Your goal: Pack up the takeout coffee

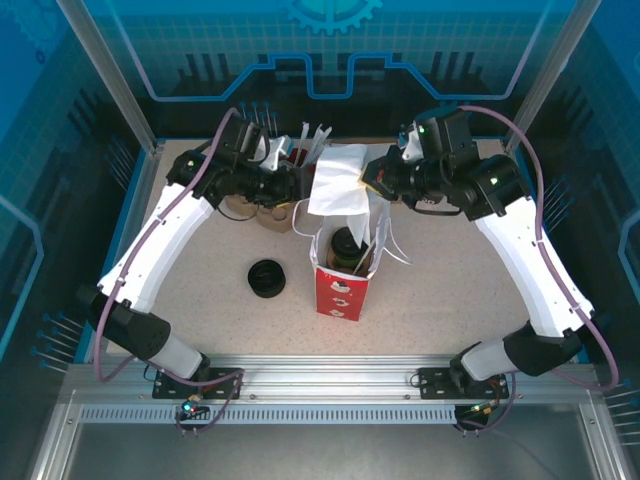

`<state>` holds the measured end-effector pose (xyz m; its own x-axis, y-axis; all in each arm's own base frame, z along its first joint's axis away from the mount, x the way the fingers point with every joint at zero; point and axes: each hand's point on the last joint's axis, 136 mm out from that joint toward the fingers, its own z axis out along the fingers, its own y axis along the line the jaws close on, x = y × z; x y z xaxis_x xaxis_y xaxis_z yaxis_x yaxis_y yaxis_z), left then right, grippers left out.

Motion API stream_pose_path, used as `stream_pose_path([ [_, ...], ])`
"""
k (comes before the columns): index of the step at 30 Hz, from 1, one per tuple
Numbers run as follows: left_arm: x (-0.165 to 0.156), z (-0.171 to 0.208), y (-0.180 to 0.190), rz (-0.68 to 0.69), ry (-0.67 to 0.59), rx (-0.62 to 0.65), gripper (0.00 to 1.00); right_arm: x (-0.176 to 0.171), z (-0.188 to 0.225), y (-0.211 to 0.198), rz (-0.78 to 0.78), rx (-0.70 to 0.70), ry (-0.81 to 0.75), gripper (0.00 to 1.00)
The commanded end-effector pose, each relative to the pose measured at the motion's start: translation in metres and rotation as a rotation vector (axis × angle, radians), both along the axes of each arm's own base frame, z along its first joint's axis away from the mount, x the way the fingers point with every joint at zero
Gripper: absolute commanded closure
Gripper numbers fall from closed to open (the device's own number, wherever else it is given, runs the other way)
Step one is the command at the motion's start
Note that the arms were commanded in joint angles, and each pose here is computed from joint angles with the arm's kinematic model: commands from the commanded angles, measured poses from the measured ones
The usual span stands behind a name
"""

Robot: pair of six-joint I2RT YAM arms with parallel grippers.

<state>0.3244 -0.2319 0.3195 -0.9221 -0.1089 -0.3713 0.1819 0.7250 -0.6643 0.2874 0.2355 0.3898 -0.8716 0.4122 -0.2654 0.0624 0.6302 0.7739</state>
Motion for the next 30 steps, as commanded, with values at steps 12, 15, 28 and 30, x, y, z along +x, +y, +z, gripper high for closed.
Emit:
stream_pose_path([
  [12,0.015,0.017,-0.005,0.026,-0.032,-0.047,0.44,-0.018,-0.026,0.025,0.055,-0.015,-0.047,1.0],
  [15,0.014,0.015,-0.004,0.022,-0.037,-0.038,0.44,-0.02,-0.034,0.02,0.048,-0.05,-0.041,1.0],
  [28,0.016,0.024,-0.006,0.011,-0.057,-0.051,0.44,-0.027,-0.065,-0.005,-0.02,-0.18,-0.006,1.0],
  [30,0.017,0.026,-0.007,0.011,-0.062,-0.056,0.44,-0.029,-0.07,-0.008,-0.027,-0.189,-0.004,1.0],
])
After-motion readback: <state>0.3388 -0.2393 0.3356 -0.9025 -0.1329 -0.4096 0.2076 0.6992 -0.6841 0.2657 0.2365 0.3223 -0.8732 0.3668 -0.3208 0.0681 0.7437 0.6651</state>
